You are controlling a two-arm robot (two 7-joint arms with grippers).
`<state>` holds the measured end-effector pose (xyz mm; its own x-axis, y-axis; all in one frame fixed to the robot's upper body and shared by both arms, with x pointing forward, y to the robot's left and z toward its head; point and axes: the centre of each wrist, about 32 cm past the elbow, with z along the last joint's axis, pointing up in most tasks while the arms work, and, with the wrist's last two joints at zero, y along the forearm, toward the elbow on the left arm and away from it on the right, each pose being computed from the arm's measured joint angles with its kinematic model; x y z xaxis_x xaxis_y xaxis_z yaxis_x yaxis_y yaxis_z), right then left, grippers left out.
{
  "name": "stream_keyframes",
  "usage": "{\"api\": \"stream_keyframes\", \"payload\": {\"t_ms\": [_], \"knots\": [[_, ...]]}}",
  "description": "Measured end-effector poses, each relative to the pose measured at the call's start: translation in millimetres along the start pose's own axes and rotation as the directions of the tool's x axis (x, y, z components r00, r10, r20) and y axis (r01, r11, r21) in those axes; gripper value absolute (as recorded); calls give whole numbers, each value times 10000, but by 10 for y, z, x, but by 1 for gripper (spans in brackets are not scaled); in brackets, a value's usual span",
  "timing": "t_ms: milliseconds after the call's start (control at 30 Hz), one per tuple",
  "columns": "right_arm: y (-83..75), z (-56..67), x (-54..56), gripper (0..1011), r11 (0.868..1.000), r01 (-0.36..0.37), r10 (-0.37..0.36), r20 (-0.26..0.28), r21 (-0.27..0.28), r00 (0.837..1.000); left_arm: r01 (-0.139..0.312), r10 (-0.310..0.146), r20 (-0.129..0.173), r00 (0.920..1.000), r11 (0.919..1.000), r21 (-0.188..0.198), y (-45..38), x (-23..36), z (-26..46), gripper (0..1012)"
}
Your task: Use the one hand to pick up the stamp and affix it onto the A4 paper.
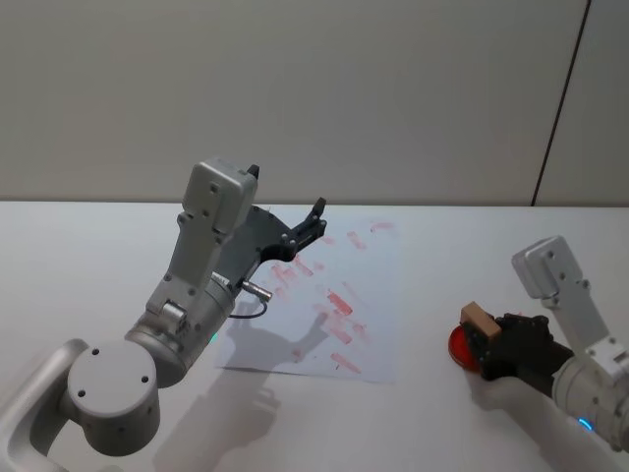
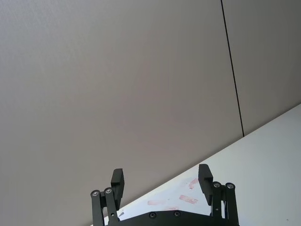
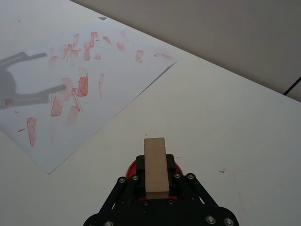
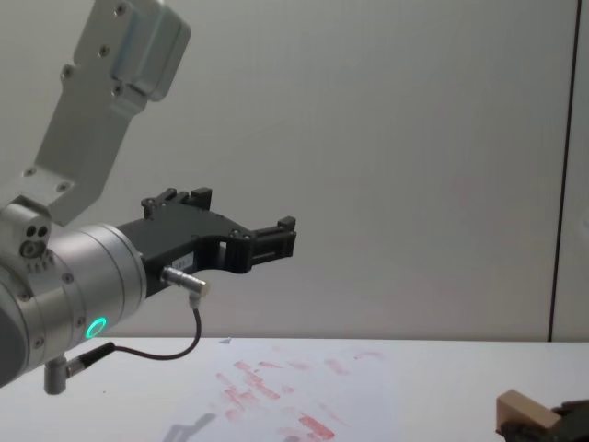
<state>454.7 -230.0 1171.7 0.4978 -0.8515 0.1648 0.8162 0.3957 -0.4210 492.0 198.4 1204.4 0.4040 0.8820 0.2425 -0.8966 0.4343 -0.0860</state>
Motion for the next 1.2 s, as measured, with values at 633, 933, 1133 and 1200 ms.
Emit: {"api": "stream_keyframes", "payload": {"t_ms": [633, 933, 1133, 1200], "knots": [[53, -70, -42, 546, 9996, -33, 30, -100, -288, 9999, 0, 0, 0, 10000, 10000, 0, 0, 0, 0, 1003], [61, -79, -46, 830, 9995, -32, 29, -112, -328, 9999, 0, 0, 0, 10000, 10000, 0, 0, 0, 0, 1003], [63, -83, -49, 992, 9994, -36, 32, -115, -345, 9999, 1, -1, 0, 10000, 10000, 0, 0, 0, 0, 1003], [64, -84, -50, 1001, 9994, -38, 34, -115, -348, 9999, 0, 0, 0, 10000, 10000, 0, 0, 0, 0, 1003]]}}
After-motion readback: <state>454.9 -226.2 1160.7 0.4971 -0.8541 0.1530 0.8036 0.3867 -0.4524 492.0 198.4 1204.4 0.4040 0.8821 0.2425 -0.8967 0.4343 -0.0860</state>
